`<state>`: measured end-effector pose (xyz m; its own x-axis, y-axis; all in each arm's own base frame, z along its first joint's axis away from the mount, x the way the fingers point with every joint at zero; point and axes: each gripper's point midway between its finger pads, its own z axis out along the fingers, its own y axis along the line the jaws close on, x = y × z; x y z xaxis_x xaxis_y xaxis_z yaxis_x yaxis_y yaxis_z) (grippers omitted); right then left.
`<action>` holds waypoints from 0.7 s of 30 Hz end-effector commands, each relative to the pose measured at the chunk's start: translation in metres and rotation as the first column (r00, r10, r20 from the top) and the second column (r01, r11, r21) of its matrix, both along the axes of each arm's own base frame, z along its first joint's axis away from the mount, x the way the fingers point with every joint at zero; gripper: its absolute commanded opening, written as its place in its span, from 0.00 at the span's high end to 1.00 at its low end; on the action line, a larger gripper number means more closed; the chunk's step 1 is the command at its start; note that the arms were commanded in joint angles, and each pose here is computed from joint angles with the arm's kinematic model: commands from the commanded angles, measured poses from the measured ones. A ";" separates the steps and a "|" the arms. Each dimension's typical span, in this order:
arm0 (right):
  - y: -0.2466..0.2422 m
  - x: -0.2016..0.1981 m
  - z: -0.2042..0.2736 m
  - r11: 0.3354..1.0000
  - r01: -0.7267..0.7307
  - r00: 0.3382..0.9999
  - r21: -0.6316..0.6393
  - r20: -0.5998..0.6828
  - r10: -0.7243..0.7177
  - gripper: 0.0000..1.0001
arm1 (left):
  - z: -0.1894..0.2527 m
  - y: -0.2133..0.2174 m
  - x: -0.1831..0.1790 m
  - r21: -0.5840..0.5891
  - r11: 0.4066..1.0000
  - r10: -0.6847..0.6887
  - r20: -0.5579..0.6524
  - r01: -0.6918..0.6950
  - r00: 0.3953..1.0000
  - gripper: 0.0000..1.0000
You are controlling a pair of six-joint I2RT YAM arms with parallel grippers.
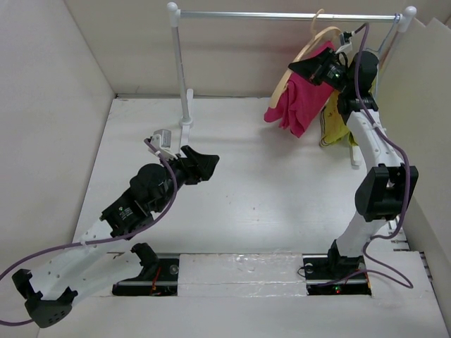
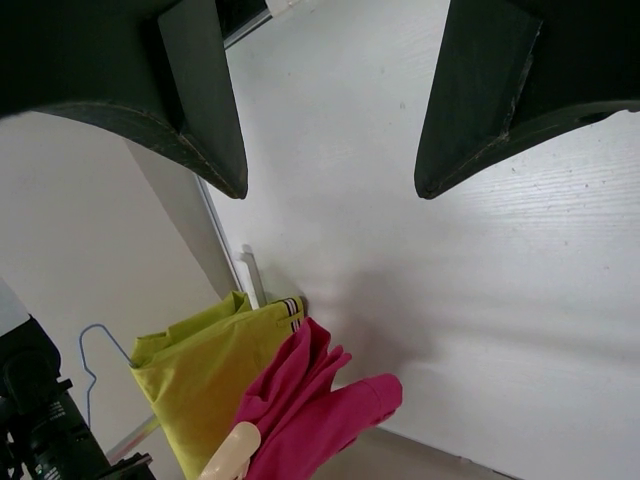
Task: Place the trousers on the hanger
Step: Place the hanger at the clothesline, then reset both arms
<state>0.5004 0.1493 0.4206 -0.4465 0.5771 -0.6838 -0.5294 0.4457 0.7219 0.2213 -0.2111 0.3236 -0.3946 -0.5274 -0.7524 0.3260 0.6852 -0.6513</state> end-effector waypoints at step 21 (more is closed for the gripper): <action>-0.060 -0.155 0.017 0.770 0.378 0.902 -0.514 0.390 -0.183 0.00 | -0.026 -0.022 0.025 0.186 0.981 -0.027 -0.181 0.061 0.983 0.06</action>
<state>0.3660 0.0892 0.4850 -0.0045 0.2818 -0.9595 -0.4880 0.8368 0.2481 0.2400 -0.2200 0.3128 -0.4676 -0.4281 -0.7734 0.2224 0.7898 -0.5716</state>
